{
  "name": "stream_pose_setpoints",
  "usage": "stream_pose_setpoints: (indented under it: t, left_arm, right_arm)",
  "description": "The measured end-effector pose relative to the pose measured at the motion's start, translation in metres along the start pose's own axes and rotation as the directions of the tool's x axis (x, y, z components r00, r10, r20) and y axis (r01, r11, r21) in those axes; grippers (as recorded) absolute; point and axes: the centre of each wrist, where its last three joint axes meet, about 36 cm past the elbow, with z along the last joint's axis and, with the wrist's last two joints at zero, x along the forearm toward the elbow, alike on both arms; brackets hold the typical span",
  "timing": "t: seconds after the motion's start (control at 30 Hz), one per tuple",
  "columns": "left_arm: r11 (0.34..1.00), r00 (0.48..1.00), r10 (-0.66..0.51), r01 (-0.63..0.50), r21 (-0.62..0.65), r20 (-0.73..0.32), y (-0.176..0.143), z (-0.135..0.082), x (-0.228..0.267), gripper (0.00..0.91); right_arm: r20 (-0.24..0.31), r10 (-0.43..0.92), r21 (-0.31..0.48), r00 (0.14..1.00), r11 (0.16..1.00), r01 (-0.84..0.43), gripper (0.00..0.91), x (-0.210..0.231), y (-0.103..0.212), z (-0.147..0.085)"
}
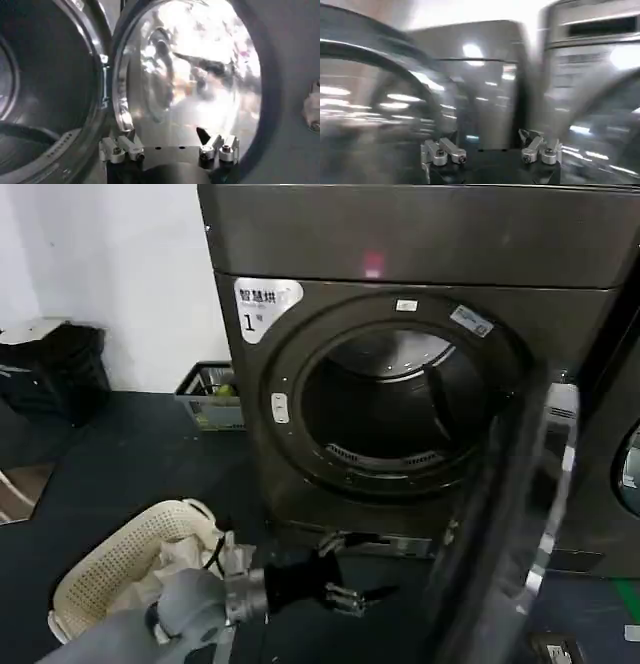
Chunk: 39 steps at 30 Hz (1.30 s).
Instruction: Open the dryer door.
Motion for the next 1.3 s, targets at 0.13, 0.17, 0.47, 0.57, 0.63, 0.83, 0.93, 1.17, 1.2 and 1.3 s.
stream_pose_setpoints:
  t: [0.13,0.17,0.47,0.57,0.63,0.83,0.93,1.17,1.2,1.3]
  left_arm:
    - [0.998,0.999,0.054,-0.054,0.024,0.003,0.001,0.000,-0.021,0.907]
    - [0.997,0.998,0.069,-0.069,0.027,0.001,0.001,0.000,-0.026,0.907]
    - [0.990,0.990,0.139,-0.139,0.001,-0.005,0.012,-0.003,-0.080,0.907]
    - [0.986,0.986,0.166,-0.166,-0.003,0.005,0.012,-0.005,-0.100,0.907]
    - [0.984,0.984,0.180,-0.180,-0.004,0.006,0.011,-0.005,-0.112,0.907]
    - [0.978,0.978,0.207,-0.207,-0.027,0.001,0.011,-0.008,-0.144,0.907]
    - [0.975,0.976,0.219,-0.219,-0.047,0.000,0.010,-0.010,-0.159,0.907]
    - [0.969,0.973,0.232,-0.230,-0.086,0.006,0.011,-0.016,-0.190,0.907]
    - [0.969,0.973,0.231,-0.230,-0.089,0.010,0.012,-0.017,-0.196,0.907]
    - [0.969,0.972,0.232,-0.229,-0.090,0.022,0.013,-0.019,-0.210,0.907]
  right_arm:
    - [-0.036,0.268,0.092,0.963,0.960,-0.264,0.907,0.025,-0.021,-0.018]
    - [-0.035,0.324,0.121,0.945,0.940,-0.318,0.907,0.029,-0.025,-0.021]
    - [0.003,0.676,0.289,0.736,0.705,-0.648,0.907,0.068,-0.056,-0.033]
    - [0.013,0.719,0.302,0.695,0.659,-0.688,0.907,0.076,-0.063,-0.036]
    - [0.014,0.740,0.313,0.673,0.636,-0.706,0.907,0.082,-0.069,-0.040]
    - [0.021,0.794,0.411,0.608,0.547,-0.729,0.907,0.107,-0.082,-0.051]
    - [0.034,0.808,0.439,0.588,0.516,-0.736,0.907,0.116,-0.083,-0.059]
    - [0.043,0.810,0.460,0.585,0.503,-0.732,0.907,0.123,-0.079,-0.063]
    - [0.045,0.810,0.461,0.585,0.503,-0.732,0.907,0.123,-0.078,-0.064]
    - [0.052,0.809,0.463,0.586,0.500,-0.732,0.907,0.124,-0.077,-0.065]
